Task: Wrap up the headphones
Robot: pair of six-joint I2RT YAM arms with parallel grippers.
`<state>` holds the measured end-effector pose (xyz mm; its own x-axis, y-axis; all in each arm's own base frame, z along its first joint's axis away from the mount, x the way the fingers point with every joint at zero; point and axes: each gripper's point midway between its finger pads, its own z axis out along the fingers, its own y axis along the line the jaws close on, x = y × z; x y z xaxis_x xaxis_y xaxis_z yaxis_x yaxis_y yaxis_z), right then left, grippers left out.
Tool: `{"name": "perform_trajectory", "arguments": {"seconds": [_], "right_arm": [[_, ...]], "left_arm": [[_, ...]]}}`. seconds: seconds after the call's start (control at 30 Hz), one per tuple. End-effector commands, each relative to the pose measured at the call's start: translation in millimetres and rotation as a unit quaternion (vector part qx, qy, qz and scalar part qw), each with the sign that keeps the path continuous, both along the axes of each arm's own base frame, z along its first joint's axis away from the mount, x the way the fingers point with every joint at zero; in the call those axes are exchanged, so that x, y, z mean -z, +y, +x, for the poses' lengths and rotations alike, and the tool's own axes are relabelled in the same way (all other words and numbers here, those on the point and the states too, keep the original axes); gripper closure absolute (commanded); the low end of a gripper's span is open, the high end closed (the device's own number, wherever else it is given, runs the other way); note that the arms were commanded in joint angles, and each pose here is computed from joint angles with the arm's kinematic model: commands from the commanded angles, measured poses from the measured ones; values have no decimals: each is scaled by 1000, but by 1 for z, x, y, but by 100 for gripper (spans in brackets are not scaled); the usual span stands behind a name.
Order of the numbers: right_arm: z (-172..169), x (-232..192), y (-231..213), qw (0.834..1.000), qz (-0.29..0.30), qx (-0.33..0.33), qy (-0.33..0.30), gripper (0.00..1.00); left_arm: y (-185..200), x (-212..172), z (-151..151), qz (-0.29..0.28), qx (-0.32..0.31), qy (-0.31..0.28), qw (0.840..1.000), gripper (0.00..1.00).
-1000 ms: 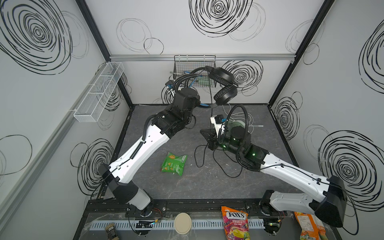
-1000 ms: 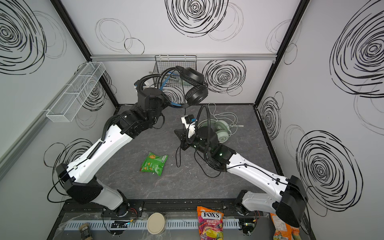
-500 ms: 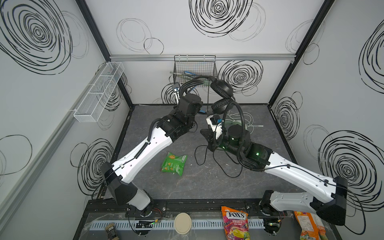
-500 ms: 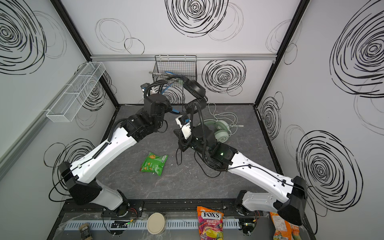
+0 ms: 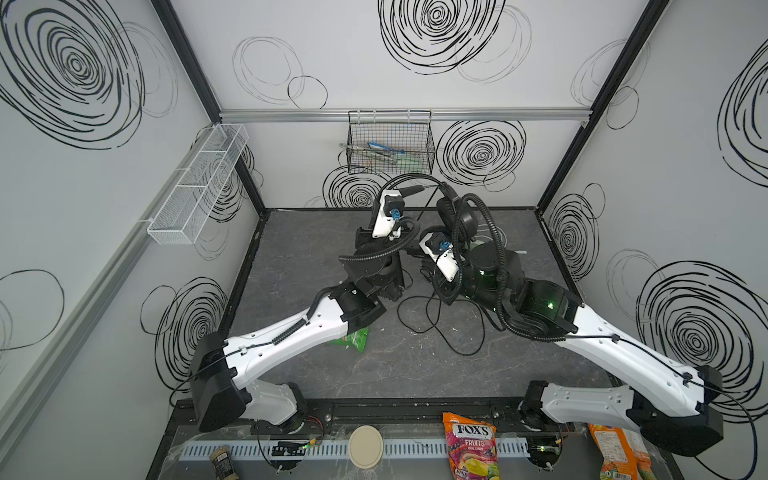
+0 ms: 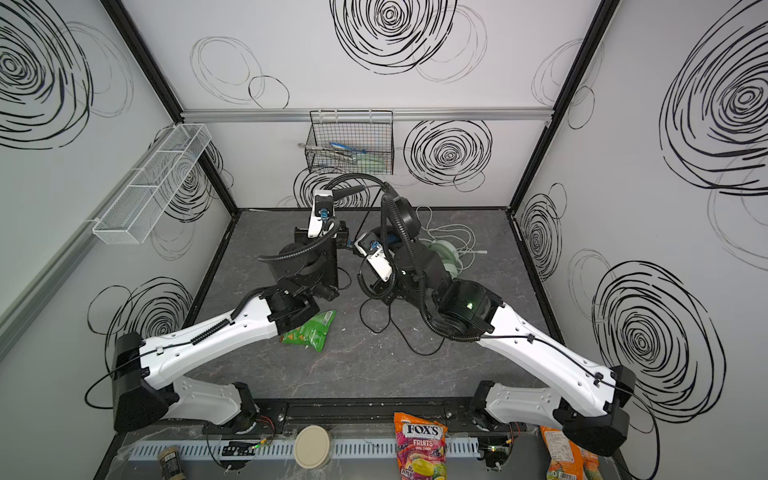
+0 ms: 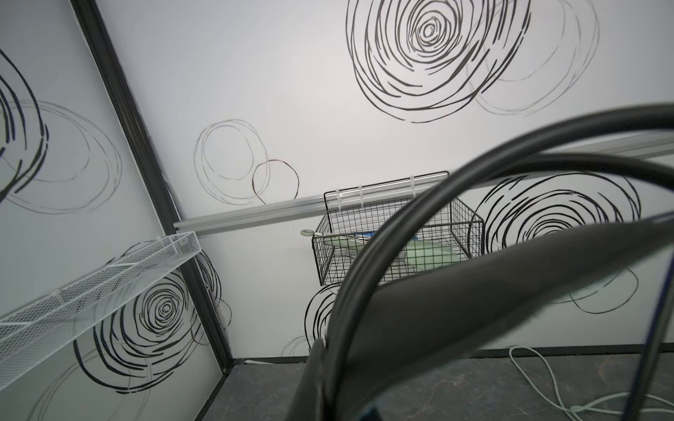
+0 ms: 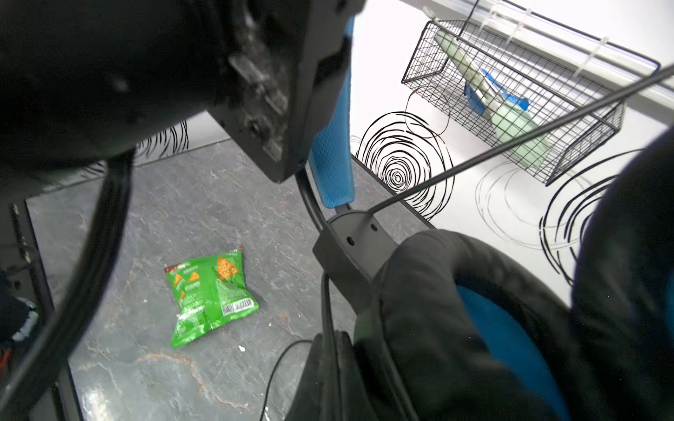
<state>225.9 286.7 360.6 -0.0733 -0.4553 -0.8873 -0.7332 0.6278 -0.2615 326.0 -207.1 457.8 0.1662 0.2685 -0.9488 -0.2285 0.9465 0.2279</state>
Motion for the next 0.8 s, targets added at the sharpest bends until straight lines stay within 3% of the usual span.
{"name": "perform_trajectory", "arguments": {"seconds": [0.0,0.17,0.4,0.7,0.77], "right_arm": [[3,-44,-18,997,8,21,-70,100],[2,-60,-22,995,27,23,-95,94],[-8,-87,-42,988,40,30,-149,82],[13,-93,-65,976,-8,109,-190,86],[13,-96,-66,976,5,110,-186,86]], "left_arm": [[29,-13,-16,63,-95,-6,993,100],[12,-14,-21,64,-87,11,994,100],[-13,4,-14,59,-15,67,996,100],[-38,38,-7,50,102,161,980,100],[-41,46,-8,45,119,185,975,100]]}}
